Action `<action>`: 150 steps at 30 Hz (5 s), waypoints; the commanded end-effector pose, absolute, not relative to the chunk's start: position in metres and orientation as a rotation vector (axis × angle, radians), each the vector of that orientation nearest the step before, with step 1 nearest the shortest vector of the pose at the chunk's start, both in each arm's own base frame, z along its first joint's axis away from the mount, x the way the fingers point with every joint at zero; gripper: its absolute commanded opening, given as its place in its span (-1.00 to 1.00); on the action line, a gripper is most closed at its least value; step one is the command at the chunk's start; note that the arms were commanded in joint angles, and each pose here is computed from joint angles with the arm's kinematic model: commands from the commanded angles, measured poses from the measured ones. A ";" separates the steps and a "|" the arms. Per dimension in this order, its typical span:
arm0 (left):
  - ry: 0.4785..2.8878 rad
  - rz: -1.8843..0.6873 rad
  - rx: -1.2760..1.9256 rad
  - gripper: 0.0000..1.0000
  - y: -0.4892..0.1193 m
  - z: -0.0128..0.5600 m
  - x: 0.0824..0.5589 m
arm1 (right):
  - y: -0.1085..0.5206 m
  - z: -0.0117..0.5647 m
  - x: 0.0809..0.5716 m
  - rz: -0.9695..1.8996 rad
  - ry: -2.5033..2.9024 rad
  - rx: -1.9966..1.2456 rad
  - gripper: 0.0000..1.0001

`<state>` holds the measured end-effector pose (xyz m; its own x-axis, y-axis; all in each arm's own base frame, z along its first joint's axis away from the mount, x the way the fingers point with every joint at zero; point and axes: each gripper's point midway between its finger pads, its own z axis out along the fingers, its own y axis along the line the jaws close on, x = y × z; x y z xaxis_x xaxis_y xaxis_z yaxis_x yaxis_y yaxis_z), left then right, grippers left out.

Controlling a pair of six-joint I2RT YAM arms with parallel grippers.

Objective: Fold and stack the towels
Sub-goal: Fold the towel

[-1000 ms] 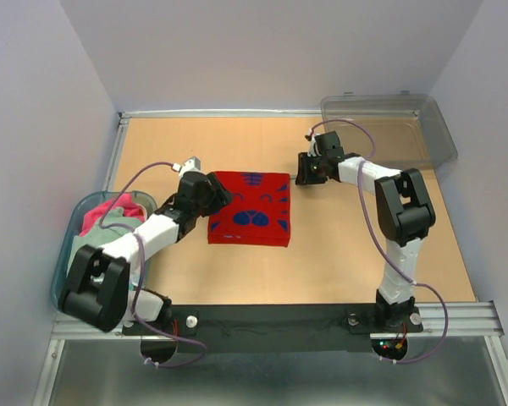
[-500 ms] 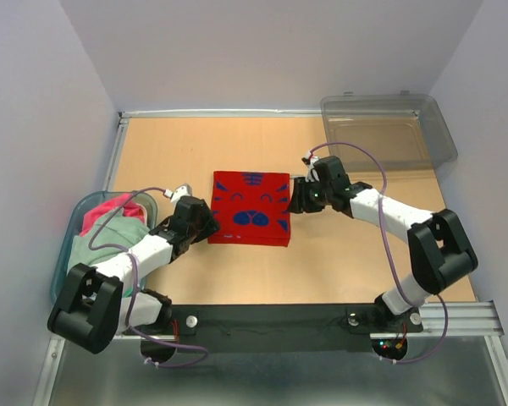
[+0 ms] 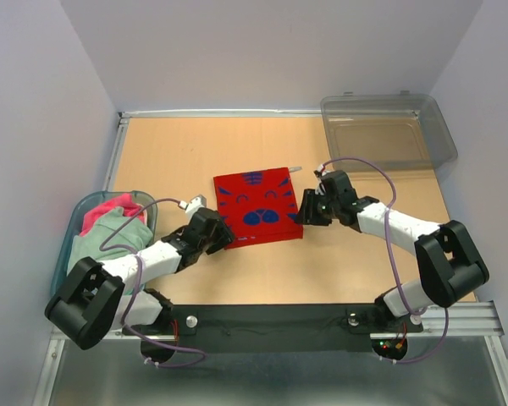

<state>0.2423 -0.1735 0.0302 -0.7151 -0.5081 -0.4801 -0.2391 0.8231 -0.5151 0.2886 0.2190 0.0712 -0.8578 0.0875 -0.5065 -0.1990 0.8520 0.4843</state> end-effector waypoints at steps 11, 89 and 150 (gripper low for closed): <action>2.264 -0.522 -0.625 0.13 -0.160 0.045 0.242 | 0.209 0.047 0.301 0.653 2.495 0.101 -0.05; 2.332 -0.429 -0.418 -0.24 -0.182 0.054 0.267 | 0.223 0.040 0.306 0.735 2.475 0.051 -0.99; 2.423 -0.481 -0.433 -0.97 -0.182 0.051 0.231 | 0.212 0.068 0.290 0.731 2.447 0.052 -0.99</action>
